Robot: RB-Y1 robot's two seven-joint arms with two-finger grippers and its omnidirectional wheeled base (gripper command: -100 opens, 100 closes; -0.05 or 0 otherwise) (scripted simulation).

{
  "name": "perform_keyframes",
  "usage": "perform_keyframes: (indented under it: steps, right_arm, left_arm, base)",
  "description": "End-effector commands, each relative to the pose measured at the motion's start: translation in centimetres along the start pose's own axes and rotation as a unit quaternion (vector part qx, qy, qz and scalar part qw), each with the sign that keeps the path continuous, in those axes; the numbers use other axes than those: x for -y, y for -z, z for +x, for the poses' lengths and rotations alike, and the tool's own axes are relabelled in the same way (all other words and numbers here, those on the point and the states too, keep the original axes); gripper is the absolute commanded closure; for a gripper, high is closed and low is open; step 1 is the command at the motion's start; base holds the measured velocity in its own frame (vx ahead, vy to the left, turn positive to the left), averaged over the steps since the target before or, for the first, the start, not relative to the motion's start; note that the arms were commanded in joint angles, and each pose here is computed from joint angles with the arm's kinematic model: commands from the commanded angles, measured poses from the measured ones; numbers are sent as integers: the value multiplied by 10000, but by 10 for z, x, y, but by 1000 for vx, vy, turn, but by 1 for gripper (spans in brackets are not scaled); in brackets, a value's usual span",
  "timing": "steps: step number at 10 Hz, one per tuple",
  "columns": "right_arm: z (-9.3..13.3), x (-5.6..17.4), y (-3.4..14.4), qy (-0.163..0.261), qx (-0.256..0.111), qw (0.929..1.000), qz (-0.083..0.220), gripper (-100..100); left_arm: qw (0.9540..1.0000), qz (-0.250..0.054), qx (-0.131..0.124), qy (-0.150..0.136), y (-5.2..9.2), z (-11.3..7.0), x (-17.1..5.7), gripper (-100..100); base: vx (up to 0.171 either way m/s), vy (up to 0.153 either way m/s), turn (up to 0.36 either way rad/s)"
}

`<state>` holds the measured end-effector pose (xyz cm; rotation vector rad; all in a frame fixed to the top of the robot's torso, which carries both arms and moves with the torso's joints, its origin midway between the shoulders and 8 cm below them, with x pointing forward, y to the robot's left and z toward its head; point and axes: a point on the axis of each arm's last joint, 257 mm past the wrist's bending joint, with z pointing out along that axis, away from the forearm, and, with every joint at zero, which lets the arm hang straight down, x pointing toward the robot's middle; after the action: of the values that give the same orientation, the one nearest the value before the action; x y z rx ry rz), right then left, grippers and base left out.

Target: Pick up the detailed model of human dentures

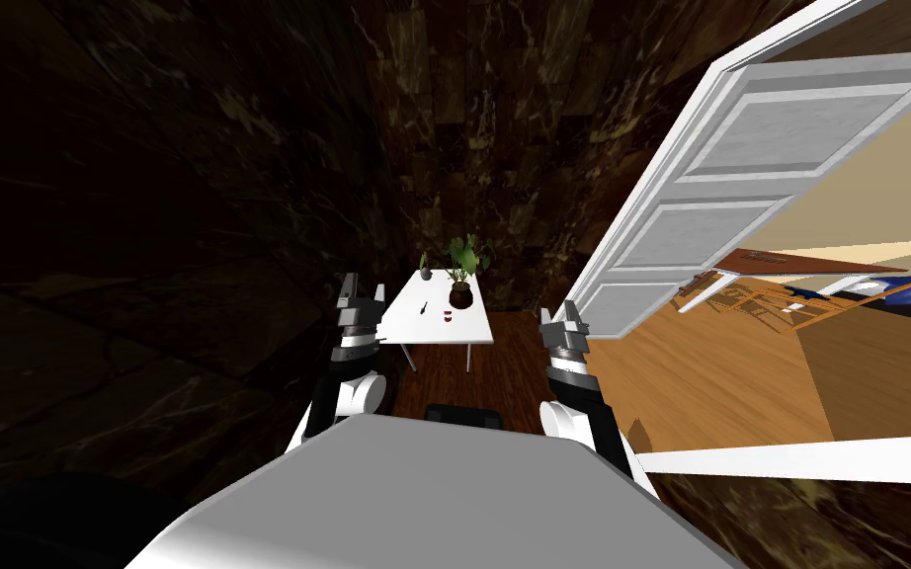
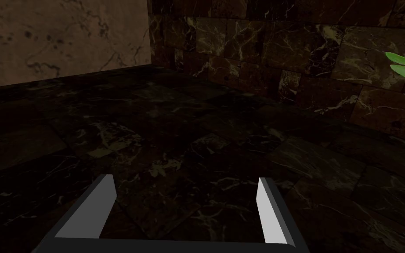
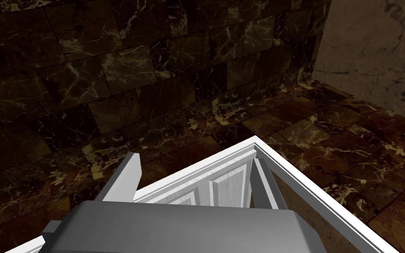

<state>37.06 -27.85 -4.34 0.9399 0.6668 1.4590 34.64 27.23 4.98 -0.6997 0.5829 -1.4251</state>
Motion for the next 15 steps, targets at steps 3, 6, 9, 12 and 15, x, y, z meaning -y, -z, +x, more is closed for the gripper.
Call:
perform_keyframes:
  steps: [3,6,9,12,15]
  right_arm:
    - [0,0,0,0,0,10000,0,0]
    - [0,0,0,0,0,10000,0,0]
    - [0,0,0,0,0,10000,0,0]
    - [0,0,0,0,0,10000,0,0]
    - [0,0,0,0,0,10000,0,0]
  left_arm:
    - [9989,-380,-204,-160,-1,1,-26,-100]
    - [9961,-804,-243,-280,-1,-5,-55,-100]
    - [9905,-1305,-208,-390,0,-15,-90,-100]
    - [9850,-1659,-159,-457,3,-24,-113,-100]
    - [9774,-2046,-95,-518,6,-34,-138,-100]
  base:
    - [14,-24,-31]
    - [24,-35,-36]
    - [28,-46,-50]
    - [20,-30,-30]
    - [32,-46,-45]
